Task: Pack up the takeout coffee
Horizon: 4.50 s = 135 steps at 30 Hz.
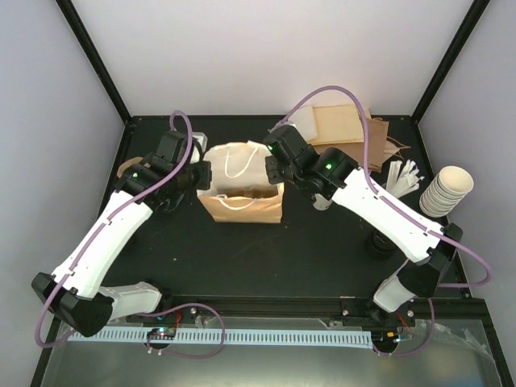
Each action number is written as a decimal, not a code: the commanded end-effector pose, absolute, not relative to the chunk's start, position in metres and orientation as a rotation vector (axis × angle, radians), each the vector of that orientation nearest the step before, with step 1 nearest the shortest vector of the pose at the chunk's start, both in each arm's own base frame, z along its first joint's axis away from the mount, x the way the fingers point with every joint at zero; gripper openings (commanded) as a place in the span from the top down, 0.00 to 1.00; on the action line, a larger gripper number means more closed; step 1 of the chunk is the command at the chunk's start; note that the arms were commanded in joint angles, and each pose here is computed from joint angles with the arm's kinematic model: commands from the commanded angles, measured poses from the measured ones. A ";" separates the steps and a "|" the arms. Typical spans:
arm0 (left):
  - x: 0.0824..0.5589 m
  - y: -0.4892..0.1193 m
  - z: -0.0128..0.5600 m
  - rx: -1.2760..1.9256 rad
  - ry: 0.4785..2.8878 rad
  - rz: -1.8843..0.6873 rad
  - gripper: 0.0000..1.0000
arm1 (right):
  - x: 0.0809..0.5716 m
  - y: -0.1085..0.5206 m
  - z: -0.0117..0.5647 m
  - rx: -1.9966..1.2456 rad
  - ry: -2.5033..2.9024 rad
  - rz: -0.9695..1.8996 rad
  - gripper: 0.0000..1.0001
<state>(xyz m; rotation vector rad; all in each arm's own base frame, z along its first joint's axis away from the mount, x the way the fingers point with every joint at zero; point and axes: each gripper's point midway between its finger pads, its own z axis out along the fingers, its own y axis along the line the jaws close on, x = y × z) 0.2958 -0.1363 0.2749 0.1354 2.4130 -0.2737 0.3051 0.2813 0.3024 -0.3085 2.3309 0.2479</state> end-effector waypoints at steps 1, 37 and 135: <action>0.327 -0.127 0.332 0.054 2.084 -0.260 0.98 | 0.342 0.289 0.345 -0.266 2.040 0.209 0.99; 0.229 -0.144 0.220 0.019 2.077 -0.751 0.50 | 0.252 0.283 0.253 -0.464 1.938 0.339 0.67; 0.442 0.014 0.220 -0.220 2.468 -0.125 0.04 | 0.207 0.211 0.204 -0.643 2.354 0.448 0.00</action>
